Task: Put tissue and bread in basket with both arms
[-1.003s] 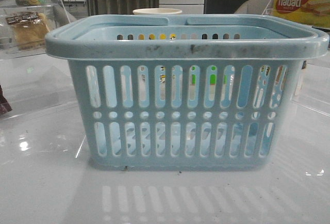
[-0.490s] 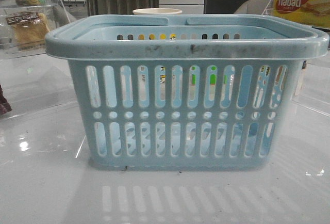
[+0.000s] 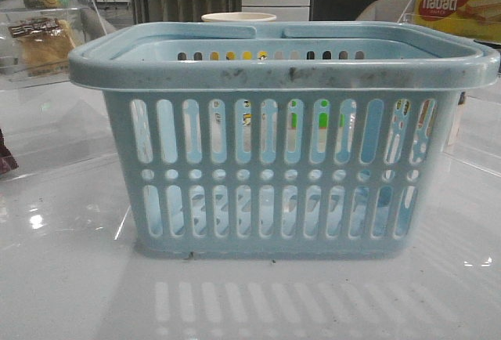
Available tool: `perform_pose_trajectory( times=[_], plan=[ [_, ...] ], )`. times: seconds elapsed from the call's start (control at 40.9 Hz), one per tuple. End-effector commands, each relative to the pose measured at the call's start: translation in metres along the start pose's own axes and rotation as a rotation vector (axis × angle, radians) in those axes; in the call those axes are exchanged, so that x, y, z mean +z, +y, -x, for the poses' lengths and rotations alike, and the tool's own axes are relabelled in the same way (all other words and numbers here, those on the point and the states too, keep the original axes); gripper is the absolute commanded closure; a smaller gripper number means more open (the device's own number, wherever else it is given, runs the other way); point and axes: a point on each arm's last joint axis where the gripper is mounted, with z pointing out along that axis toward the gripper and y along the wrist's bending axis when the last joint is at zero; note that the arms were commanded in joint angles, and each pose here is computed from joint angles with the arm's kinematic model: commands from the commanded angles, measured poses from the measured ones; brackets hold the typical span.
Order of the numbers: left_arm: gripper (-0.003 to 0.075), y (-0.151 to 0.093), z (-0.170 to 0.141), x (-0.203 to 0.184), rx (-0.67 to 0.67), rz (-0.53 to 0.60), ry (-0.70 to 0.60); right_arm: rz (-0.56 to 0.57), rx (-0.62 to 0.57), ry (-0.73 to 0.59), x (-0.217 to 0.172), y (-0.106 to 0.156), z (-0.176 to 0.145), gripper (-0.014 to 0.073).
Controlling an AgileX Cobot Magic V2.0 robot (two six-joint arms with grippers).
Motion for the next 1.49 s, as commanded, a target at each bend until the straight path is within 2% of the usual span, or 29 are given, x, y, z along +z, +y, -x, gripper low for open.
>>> perform_pose_trajectory(
  times=[0.0, 0.073, 0.22, 0.465, 0.587, 0.685, 0.808, 1.003, 1.175, 1.395, 1.469],
  plan=[
    [0.0630, 0.001, 0.020, -0.003, -0.017, 0.009, -0.170, 0.013, -0.011, -0.136, -0.003, 0.001, 0.016, 0.0539],
    [0.0630, 0.002, 0.034, -0.005, -0.017, 0.011, -0.207, 0.009, -0.026, -0.121, -0.004, 0.002, 0.026, 0.0539],
    [0.0630, 0.005, 0.076, -0.015, -0.017, 0.012, -0.269, -0.007, -0.071, -0.131, -0.013, 0.004, 0.069, 0.0539],
    [0.0630, 0.009, 0.154, -0.023, -0.016, 0.006, -0.254, -0.046, -0.099, -0.059, -0.016, 0.005, 0.140, 0.0539],
    [0.0630, 0.011, 0.187, -0.015, -0.015, -0.002, -0.176, -0.065, -0.094, 0.041, -0.006, 0.005, 0.168, 0.0539],
    [0.0630, 0.010, 0.203, -0.003, -0.034, -0.021, -0.063, -0.080, -0.090, 0.138, 0.004, 0.005, 0.182, 0.0539],
    [0.0630, 0.010, 0.206, 0.012, -0.036, -0.036, 0.088, -0.097, -0.088, 0.290, 0.020, 0.004, 0.180, 0.0539],
    [0.0630, 0.008, 0.182, 0.036, -0.036, -0.048, 0.276, -0.111, -0.089, 0.468, 0.040, 0.002, 0.164, 0.0539],
    [0.0630, 0.007, 0.160, 0.050, -0.037, -0.053, 0.377, -0.115, -0.091, 0.533, 0.051, 0.001, 0.158, 0.0539],
    [0.0629, 0.005, 0.143, 0.057, -0.038, -0.055, 0.447, -0.117, -0.092, 0.584, 0.058, 0.000, 0.149, 0.0536],
    [0.0608, 0.005, 0.142, 0.057, -0.038, -0.056, 0.456, -0.118, -0.093, 0.612, 0.061, 0.000, 0.144, 0.0508]
  ],
)
